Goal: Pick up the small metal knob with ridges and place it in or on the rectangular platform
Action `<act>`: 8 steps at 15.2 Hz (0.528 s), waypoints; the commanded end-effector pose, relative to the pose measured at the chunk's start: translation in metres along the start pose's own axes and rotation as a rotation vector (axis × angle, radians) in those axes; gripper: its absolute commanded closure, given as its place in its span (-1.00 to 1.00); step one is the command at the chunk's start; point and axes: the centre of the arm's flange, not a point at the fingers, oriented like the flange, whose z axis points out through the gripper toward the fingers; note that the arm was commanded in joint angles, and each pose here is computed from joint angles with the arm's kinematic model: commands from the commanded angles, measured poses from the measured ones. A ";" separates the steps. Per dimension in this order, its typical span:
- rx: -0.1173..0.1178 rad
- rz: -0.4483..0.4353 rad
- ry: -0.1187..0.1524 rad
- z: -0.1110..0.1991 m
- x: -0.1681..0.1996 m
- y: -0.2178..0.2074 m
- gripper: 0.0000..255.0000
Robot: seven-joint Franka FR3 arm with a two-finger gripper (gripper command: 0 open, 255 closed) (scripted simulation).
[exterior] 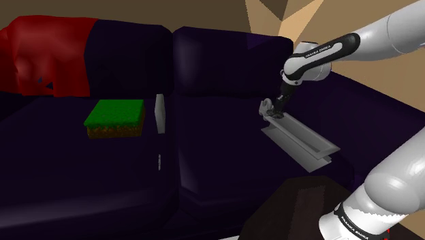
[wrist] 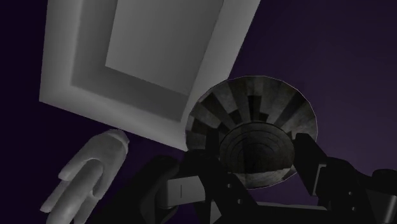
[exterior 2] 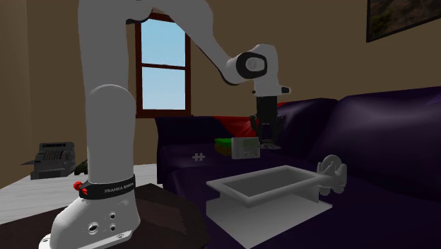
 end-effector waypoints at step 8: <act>0.001 -0.001 0.001 -0.012 -0.104 0.058 1.00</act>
